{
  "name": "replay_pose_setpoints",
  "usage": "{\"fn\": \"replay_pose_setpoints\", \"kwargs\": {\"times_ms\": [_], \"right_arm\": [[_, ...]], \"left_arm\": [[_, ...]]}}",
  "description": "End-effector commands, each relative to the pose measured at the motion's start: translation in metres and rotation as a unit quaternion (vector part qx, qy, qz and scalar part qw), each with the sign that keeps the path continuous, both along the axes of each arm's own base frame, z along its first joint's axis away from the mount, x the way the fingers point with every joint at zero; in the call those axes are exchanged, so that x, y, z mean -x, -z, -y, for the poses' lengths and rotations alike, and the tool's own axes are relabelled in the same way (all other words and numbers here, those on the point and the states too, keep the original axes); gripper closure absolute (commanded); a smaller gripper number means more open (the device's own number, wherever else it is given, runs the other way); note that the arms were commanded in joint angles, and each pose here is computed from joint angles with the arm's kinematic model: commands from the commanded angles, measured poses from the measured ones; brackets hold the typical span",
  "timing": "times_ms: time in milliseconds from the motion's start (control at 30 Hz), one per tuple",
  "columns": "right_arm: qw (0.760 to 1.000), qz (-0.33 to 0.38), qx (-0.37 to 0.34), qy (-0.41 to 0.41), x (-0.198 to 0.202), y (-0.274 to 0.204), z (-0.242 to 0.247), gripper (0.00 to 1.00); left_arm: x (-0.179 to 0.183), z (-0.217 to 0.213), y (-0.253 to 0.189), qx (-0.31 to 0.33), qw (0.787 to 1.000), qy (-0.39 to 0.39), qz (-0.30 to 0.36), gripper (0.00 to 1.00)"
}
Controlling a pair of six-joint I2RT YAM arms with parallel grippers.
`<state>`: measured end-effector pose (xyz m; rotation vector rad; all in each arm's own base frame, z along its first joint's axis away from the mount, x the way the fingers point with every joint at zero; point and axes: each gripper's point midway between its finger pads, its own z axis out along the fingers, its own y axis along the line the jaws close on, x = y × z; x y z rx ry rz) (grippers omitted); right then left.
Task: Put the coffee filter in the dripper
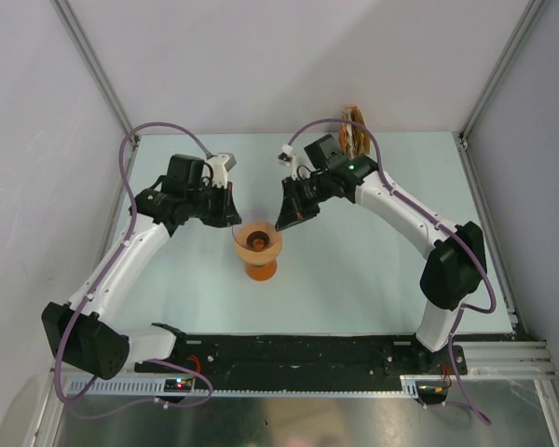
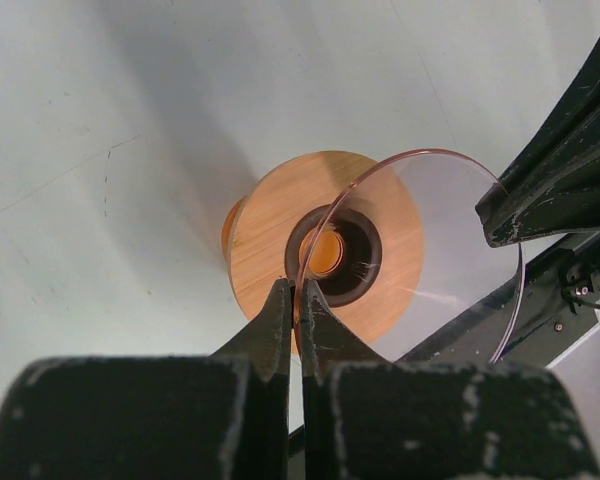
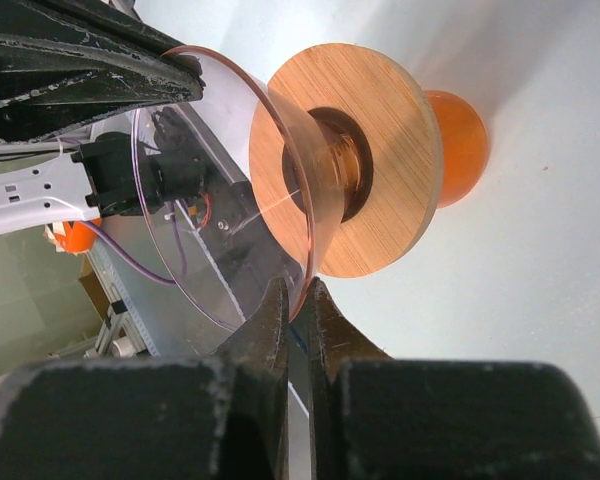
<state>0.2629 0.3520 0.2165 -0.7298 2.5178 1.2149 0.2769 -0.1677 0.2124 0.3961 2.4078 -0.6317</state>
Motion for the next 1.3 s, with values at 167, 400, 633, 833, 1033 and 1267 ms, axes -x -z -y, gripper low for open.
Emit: {"fn": "replay_pose_setpoints", "kwargs": {"times_ms": [167,400,633,833,1033,1267], "right_arm": [[0.999,-0.005,0.037,-0.033,0.013,0.036,-0.003,1.0],[0.998,-0.023,0.043,-0.029,0.012,0.044,-0.002,1.0],[0.998,-0.027,0.053,-0.032,0.015,0.053,-0.003,1.0],[0.998,-0.027,0.056,-0.032,0.013,0.057,-0.003,1.0],[0.998,-0.015,0.045,-0.039,0.014,0.044,-0.009,1.0],[0.999,-0.001,0.034,-0.035,0.012,0.028,-0.009,0.99]], "left_arm": [[0.025,-0.017,0.063,-0.063,0.994,0.006,-0.09,1.0],[0.028,-0.019,0.073,-0.072,0.992,0.007,-0.105,1.0],[0.03,-0.021,0.082,-0.079,0.99,0.008,-0.114,1.0],[0.031,-0.021,0.085,-0.079,0.99,0.009,-0.117,1.0],[0.026,-0.016,0.067,-0.062,0.994,0.011,-0.092,1.0],[0.02,-0.011,0.044,-0.042,0.997,0.008,-0.065,0.96]]}}
